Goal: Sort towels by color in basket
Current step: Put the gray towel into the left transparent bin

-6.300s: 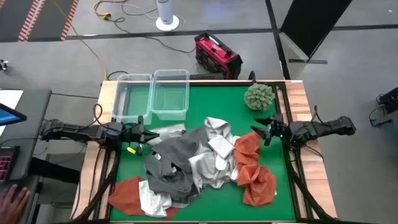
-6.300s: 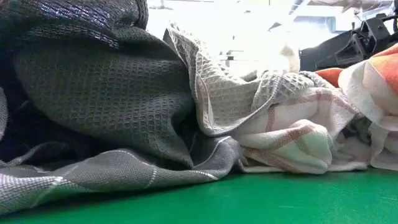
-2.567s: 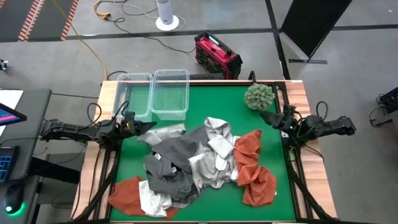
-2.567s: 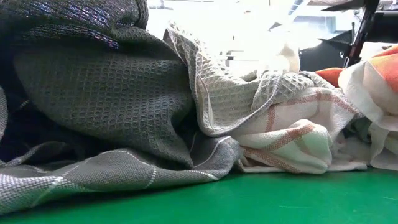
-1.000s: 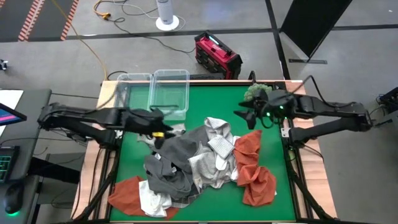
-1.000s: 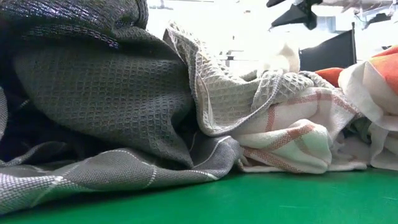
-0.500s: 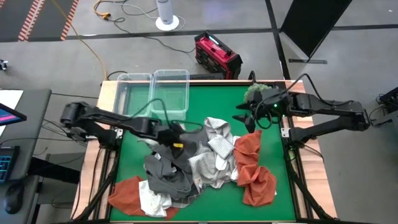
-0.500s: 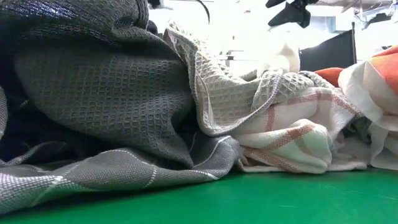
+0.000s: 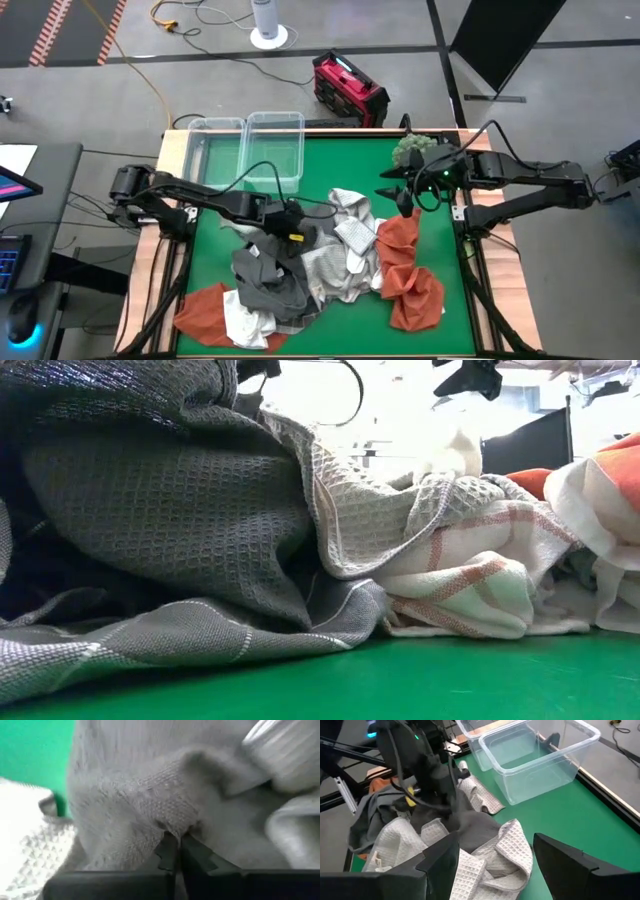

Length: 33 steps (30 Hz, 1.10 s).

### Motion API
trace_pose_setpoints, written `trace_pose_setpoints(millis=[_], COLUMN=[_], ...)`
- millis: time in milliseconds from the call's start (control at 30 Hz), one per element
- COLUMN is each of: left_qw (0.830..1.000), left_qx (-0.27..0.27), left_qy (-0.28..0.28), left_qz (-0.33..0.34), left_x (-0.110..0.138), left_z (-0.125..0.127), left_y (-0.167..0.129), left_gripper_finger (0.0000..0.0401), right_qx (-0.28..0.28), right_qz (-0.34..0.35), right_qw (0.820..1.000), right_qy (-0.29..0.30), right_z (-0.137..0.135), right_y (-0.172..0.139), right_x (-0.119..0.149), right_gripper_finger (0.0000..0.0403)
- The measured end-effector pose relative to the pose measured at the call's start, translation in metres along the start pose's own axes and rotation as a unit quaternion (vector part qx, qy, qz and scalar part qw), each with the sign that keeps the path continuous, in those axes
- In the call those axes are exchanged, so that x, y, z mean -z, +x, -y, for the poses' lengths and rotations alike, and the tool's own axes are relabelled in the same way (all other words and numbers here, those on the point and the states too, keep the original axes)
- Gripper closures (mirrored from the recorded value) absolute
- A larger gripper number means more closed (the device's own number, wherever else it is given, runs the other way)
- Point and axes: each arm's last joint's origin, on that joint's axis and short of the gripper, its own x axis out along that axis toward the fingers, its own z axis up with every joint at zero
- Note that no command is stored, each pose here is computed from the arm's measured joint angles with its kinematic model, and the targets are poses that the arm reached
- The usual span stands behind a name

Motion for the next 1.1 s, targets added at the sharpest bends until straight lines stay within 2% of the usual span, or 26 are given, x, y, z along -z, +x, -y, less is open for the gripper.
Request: trace_pose_setpoints(millis=[100, 200, 267, 333, 500, 600, 767, 833, 900, 933, 1000, 1100], left_qw=[0.999, 0.990, 0.978, 0.958, 0.887, 0.842, 0.779, 0.742, 0.697, 0.683, 0.684, 0.719], left_qx=[0.024, 0.069, 0.107, 0.147, 0.234, 0.276, 0.309, 0.326, 0.360, 0.376, 0.389, 0.394], left_qy=[-0.022, -0.029, -0.023, -0.016, -0.026, -0.039, -0.021, -0.001, 0.025, 0.037, 0.048, 0.037], left_qz=[0.040, 0.116, 0.178, 0.246, 0.398, 0.462, 0.546, 0.586, 0.619, 0.625, 0.615, 0.571], left_x=[-0.008, -0.017, -0.022, -0.024, -0.019, -0.013, -0.010, -0.011, -0.010, -0.010, -0.010, -0.014], left_z=[0.001, 0.003, 0.003, 0.001, -0.012, -0.019, -0.023, -0.022, -0.021, -0.021, -0.019, -0.016], left_y=[-0.027, -0.069, -0.103, -0.139, -0.223, -0.257, -0.289, -0.300, -0.312, -0.316, -0.321, -0.316], left_gripper_finger=[0.0397, 0.0398, 0.0398, 0.0399, 0.0400, 0.0400, 0.0400, 0.0400, 0.0400, 0.0400, 0.0400, 0.0400], right_qx=[0.002, 0.004, 0.014, 0.024, 0.050, 0.061, 0.073, 0.073, 0.072, 0.072, 0.062, 0.008], right_qz=[0.004, 0.008, 0.015, 0.017, 0.029, 0.040, 0.056, 0.056, 0.063, 0.062, 0.072, 0.088], right_qw=[1.000, 1.000, 1.000, 1.000, 0.998, 0.997, 0.996, 0.996, 0.995, 0.995, 0.995, 0.996], right_qy=[0.002, 0.006, 0.007, 0.007, 0.004, 0.001, -0.006, -0.007, -0.005, -0.006, -0.003, -0.002], right_z=[0.001, 0.002, 0.002, 0.003, 0.004, 0.004, 0.003, 0.003, 0.002, 0.002, 0.000, -0.008], right_y=[-0.001, -0.003, -0.004, -0.004, -0.002, 0.000, 0.002, 0.004, 0.005, 0.007, 0.009, 0.016], right_x=[-0.001, -0.001, -0.002, -0.002, -0.003, -0.005, -0.008, -0.009, -0.010, -0.010, -0.013, -0.018], right_gripper_finger=[0.0122, 0.0122, 0.0122, 0.0122, 0.0122, 0.0122, 0.0122, 0.0122, 0.0122, 0.0122, 0.0122, 0.0122])
